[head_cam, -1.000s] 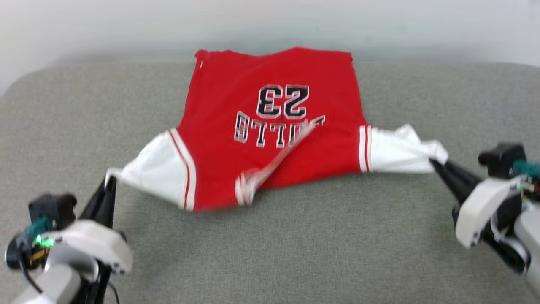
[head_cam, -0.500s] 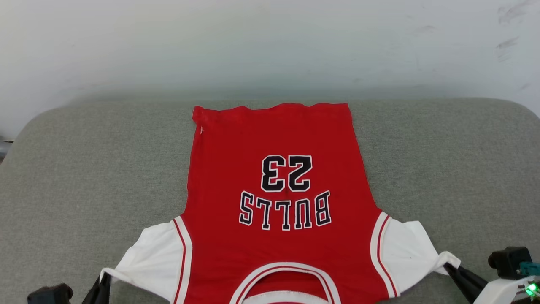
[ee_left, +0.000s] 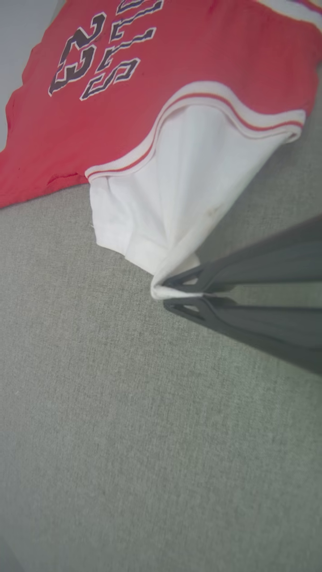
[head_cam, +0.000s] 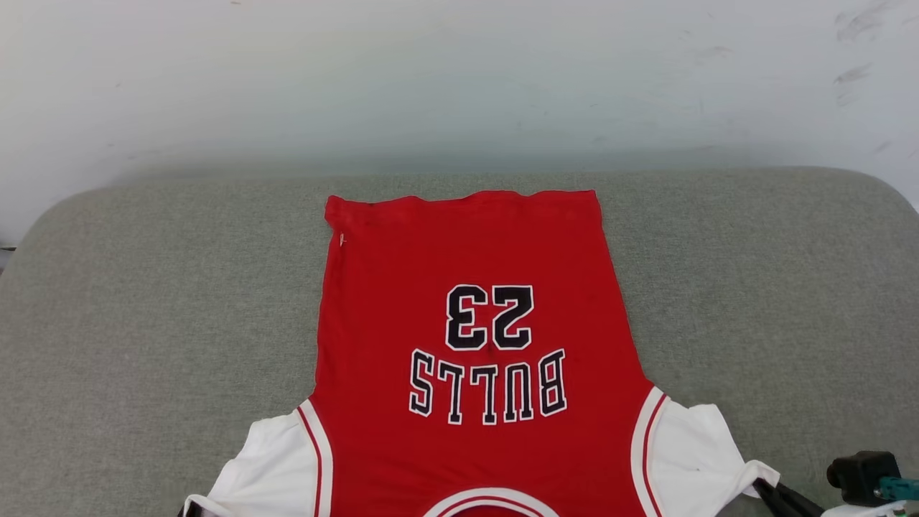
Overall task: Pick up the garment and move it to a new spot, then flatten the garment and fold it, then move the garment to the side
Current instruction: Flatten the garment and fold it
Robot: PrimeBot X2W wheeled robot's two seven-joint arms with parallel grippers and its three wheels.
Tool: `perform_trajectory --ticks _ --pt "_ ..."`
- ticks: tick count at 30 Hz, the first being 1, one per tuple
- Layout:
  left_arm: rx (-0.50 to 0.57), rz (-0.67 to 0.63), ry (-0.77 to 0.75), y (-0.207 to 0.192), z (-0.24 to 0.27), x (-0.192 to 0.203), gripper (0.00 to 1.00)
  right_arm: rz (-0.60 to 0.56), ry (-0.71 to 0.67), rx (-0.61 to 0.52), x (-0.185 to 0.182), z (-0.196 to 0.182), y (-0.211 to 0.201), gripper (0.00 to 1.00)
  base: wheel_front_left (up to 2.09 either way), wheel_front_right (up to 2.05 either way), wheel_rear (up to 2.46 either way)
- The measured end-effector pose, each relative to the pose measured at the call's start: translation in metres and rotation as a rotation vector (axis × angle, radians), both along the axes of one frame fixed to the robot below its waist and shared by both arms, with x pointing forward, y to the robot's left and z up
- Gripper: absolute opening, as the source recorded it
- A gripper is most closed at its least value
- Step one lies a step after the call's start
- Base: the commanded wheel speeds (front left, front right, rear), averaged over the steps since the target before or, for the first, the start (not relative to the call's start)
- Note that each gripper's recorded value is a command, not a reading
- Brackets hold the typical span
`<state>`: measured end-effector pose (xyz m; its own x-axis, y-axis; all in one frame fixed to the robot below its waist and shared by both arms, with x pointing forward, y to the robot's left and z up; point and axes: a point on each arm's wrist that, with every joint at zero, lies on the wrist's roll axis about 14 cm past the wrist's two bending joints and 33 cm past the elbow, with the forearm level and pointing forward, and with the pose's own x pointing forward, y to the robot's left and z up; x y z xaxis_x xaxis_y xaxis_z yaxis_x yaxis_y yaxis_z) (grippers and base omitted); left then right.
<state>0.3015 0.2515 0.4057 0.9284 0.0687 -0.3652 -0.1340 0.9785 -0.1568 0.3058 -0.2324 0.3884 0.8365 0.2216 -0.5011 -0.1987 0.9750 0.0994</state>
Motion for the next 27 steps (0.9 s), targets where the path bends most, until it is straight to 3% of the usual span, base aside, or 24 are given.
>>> perform_trajectory --ticks 1,8,13,18,23,27 --pt "0.001 -0.003 -0.003 -0.002 0.000 0.001 0.00 0.000 -0.006 0.002 0.002 0.001 0.002 1.00 0.00 0.00 0.00" --pt "0.005 -0.019 -0.046 -0.009 0.010 0.010 0.00 -0.017 -0.148 -0.026 0.041 0.043 -0.008 1.00 0.00 0.00 0.00" --pt "0.015 -0.040 -0.071 -0.016 0.016 0.019 0.00 -0.019 -0.332 -0.098 0.095 0.114 -0.027 1.00 0.00 0.00 0.00" --pt "0.027 -0.046 -0.103 -0.018 0.023 0.034 0.00 0.011 -0.481 -0.118 0.151 0.185 -0.015 1.00 0.00 0.00 0.00" --pt "0.035 -0.045 -0.123 -0.021 0.026 0.050 0.00 0.082 -0.454 -0.120 0.200 0.207 0.016 1.00 0.00 0.00 0.00" --pt "0.027 -0.037 -0.136 -0.026 0.025 0.065 0.00 0.119 -0.280 -0.144 0.238 0.185 0.034 1.00 0.00 0.00 0.00"
